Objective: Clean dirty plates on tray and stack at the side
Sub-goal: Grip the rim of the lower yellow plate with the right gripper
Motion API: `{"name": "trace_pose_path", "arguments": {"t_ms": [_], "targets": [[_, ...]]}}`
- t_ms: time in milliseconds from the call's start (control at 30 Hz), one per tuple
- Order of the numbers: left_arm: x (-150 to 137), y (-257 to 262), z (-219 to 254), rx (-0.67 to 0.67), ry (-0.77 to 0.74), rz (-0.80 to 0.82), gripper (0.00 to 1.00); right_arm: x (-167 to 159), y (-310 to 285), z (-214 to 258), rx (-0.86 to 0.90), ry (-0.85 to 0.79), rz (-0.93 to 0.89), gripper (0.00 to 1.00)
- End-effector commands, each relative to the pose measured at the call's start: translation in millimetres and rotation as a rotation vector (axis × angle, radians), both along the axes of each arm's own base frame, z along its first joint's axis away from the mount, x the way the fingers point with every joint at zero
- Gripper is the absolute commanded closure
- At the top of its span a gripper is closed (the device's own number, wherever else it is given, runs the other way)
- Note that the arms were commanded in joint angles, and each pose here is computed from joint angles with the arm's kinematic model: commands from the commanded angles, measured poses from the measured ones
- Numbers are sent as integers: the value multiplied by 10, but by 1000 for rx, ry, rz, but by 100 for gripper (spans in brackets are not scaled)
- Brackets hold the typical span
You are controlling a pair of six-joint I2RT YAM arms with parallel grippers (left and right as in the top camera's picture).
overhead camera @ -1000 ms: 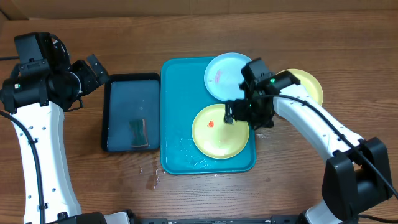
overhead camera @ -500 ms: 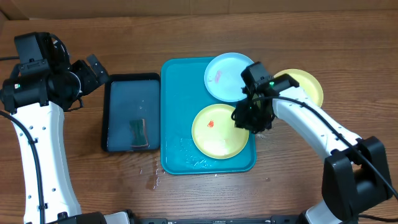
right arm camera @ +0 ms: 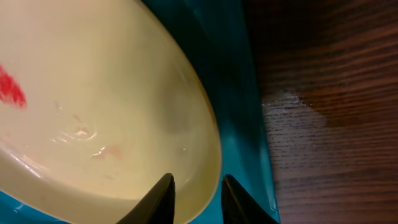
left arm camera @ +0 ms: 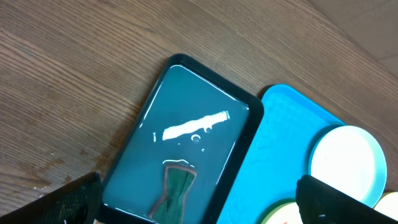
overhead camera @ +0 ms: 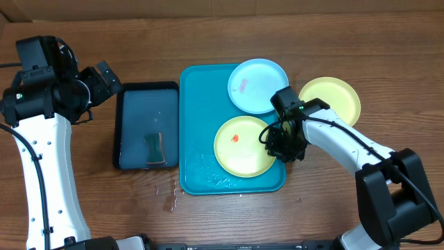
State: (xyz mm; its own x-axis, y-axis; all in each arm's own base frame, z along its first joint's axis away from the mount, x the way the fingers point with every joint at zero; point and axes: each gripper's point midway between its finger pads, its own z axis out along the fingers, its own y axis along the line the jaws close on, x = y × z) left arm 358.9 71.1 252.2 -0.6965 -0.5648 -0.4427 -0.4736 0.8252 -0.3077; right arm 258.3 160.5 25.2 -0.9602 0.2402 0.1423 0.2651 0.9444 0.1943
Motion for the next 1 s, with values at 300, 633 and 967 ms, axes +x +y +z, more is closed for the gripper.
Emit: {"name": "trace_pose_path", "arguments": {"t_ms": [300,633,967], "targets": [[28,-3,14,-9,-3,11,0,39,276,5,168,-48,45,96],[28,-3,14,-9,-3,11,0,291,704,137,298,-255,248,96],[28,-3,14,-9,-3,11,0,393,666,92,207,-294,174,96]]}}
